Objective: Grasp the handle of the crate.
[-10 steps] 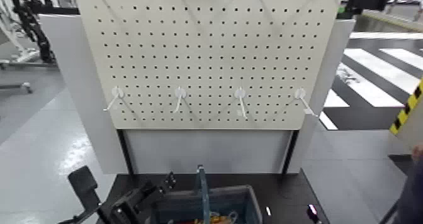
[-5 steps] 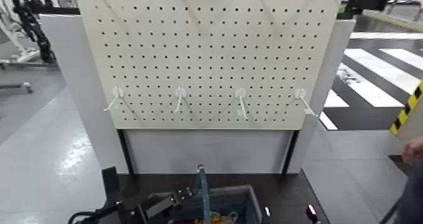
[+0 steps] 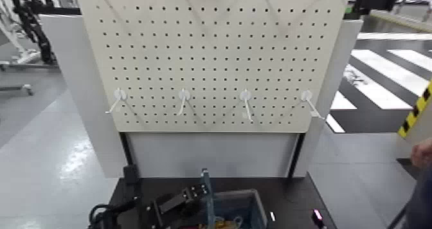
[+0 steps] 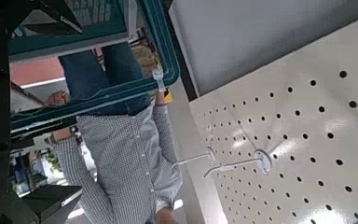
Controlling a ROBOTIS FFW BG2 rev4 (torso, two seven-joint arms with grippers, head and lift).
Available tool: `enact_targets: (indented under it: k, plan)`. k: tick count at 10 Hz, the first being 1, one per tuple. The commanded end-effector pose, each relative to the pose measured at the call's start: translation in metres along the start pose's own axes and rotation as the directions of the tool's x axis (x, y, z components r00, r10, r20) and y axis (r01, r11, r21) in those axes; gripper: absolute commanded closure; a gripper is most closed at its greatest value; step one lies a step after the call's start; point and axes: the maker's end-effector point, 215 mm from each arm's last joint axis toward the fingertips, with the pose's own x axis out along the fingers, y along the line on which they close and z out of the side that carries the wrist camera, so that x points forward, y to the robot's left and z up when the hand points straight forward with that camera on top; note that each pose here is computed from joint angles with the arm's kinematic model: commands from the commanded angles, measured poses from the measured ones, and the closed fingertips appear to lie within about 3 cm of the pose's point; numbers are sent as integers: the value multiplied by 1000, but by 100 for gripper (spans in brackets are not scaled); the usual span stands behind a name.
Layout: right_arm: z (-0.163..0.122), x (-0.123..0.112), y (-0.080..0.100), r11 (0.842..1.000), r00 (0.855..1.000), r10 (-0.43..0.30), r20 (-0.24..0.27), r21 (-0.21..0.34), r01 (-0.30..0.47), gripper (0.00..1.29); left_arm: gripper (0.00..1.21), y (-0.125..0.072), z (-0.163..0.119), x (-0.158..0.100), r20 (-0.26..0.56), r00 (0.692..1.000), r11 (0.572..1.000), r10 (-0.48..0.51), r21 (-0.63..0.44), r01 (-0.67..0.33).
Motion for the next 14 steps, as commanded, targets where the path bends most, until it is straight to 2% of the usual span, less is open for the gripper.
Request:
enact_targets:
  k: [1, 3, 5, 6, 7, 8, 9, 10, 11, 14]
  plan:
    - [0, 0, 1, 1000, 1000, 0, 2, 4, 0, 15, 11, -2, 1, 10, -23, 999, 998, -36, -46, 35]
    - [0, 0, 1, 1000, 1000, 0, 3, 4, 0, 15, 11, -8, -1, 19, -32, 995, 990, -92, -106, 88]
    - [-1, 0, 1, 1000, 1000, 2, 1, 4, -2, 15, 12, -12, 2, 21, -33, 993, 987, -112, -121, 107]
    - [0, 0, 2, 1000, 1000, 3, 2, 5, -3, 15, 19, -11, 1, 21, -37, 993, 985, -114, -131, 108]
    - [1, 0, 0, 1000, 1000, 0, 6, 4, 0, 15, 44, -11, -2, 22, -43, 992, 984, -118, -140, 111]
    - [0, 0, 0, 1000, 1000, 0, 4, 5, 0, 15, 81, -10, -4, 22, -46, 992, 983, -118, -148, 110]
    - [1, 0, 0, 1000, 1000, 0, 5, 7, 0, 15, 92, -8, -6, 21, -52, 992, 983, -113, -154, 104]
    - [1, 0, 1, 1000, 1000, 1, 6, 9, -1, 15, 113, -7, -8, 21, -62, 992, 983, -110, -157, 99]
    - [0, 0, 0, 1000, 1000, 1, 6, 9, -1, 15, 118, -6, -9, 20, -67, 992, 983, -105, -158, 93]
    - [0, 1, 0, 1000, 1000, 2, 7, 10, -2, 15, 118, -5, -10, 18, -72, 992, 983, -102, -160, 89]
